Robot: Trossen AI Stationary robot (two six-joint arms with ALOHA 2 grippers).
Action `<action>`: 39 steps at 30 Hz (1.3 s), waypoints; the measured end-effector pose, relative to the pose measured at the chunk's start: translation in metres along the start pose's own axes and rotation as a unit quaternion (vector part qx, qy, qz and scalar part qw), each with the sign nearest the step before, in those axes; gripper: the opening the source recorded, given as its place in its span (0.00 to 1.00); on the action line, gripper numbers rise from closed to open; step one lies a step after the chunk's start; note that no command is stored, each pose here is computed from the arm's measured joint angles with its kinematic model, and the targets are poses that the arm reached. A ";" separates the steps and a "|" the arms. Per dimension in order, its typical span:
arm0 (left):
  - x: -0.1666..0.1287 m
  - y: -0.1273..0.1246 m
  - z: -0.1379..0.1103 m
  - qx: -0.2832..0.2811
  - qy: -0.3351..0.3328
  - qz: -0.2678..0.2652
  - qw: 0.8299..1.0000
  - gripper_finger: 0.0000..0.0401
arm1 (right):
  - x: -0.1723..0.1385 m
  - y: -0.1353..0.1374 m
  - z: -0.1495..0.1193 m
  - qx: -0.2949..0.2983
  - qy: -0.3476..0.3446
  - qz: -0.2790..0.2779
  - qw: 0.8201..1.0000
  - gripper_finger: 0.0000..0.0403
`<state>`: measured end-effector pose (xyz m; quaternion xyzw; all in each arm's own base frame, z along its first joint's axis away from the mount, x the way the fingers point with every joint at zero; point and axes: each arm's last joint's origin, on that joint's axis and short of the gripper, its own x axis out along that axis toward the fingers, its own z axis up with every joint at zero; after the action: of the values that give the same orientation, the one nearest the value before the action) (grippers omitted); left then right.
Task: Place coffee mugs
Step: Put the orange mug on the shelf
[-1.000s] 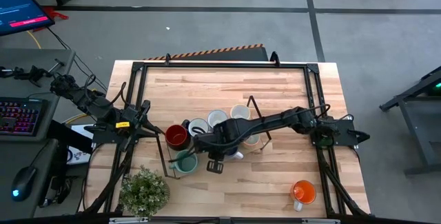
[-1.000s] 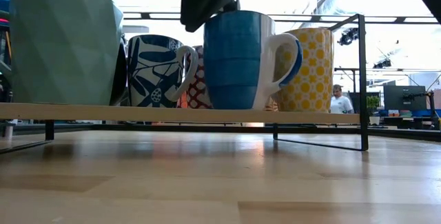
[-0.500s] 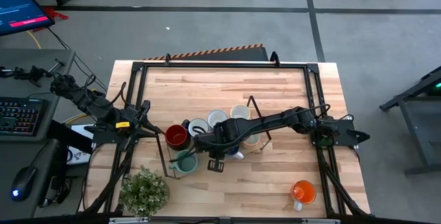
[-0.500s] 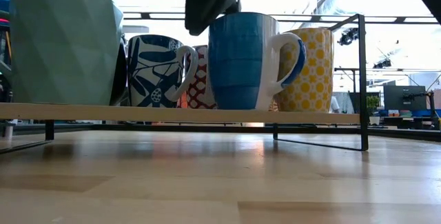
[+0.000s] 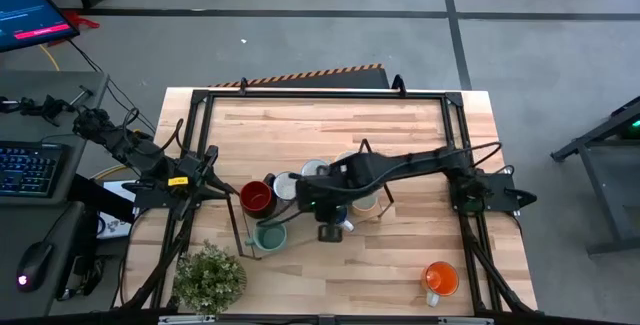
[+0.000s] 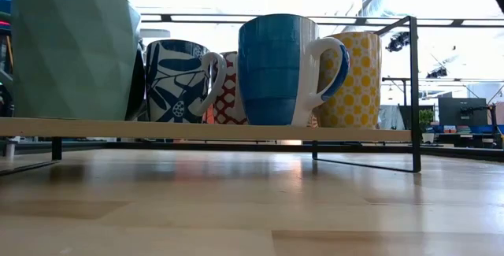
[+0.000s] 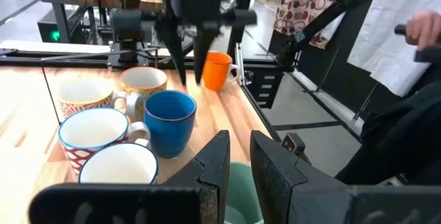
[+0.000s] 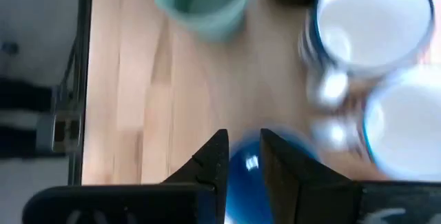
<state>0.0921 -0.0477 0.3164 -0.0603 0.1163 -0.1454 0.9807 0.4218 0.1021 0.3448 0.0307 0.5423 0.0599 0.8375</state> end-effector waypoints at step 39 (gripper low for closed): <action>0.002 0.002 0.000 -0.053 -0.009 0.044 0.998 0.12 | -0.025 0.105 -0.256 0.276 0.208 -0.060 0.937 0.15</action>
<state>0.0944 -0.0461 0.3161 -0.1080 0.1177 -0.0949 0.9826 0.1713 0.1991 0.2750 0.2151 0.7004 -0.1370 0.6666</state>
